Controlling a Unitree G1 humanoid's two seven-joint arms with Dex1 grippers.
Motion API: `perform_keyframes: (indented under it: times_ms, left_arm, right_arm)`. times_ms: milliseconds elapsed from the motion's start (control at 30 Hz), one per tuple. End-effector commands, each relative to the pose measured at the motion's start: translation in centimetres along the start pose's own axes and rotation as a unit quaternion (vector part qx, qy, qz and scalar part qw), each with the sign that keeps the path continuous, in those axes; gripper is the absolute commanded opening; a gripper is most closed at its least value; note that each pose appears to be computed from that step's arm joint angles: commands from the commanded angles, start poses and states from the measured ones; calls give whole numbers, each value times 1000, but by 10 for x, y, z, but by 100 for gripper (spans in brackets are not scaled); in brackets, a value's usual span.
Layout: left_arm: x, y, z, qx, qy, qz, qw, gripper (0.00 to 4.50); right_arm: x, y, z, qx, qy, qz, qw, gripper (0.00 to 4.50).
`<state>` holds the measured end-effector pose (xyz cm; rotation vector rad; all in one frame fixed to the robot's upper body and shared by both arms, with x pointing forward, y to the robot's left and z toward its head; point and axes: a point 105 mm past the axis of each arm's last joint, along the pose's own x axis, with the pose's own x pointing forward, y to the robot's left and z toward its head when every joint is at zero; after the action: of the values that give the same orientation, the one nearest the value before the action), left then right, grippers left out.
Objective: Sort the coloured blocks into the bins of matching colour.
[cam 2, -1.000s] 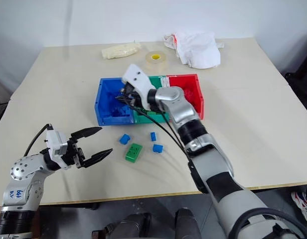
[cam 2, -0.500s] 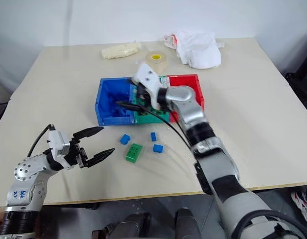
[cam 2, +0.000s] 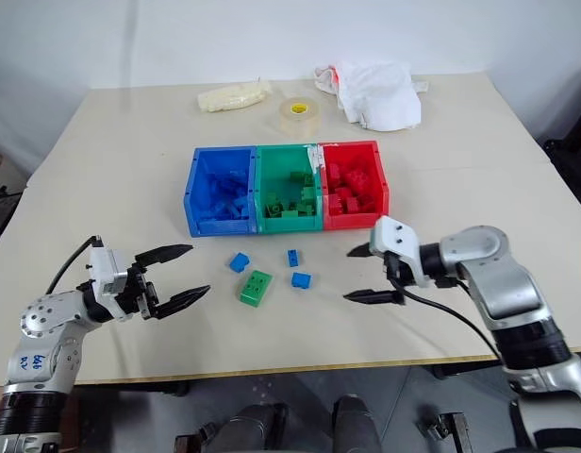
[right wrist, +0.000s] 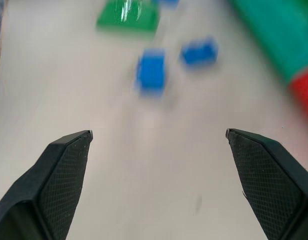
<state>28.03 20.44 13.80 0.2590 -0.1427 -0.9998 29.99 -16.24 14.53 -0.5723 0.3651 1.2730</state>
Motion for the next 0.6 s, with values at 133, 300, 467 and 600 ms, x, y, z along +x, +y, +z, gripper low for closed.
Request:
perform_keyframes:
  times_ms: [133, 300, 467, 600]
  left_arm:
    - [-7, 1, 8, 17, -5, 0, 1000, 450]
    - [-9, 2, 23, 15, -67, 10, 998, 450]
    - [-13, -7, 24, 13, -67, 4, 998, 450]
    - [-18, -16, 22, 8, -57, -5, 998, 450]
  right_arm:
    - [0, -1, 16, -26, -12, -17, 999, 447]
    - [38, 1, 35, -31, -59, 1, 998, 447]
    - [79, 4, 45, -29, -75, 25, 996, 447]
    - [96, 5, 46, -38, -71, 36, 996, 447]
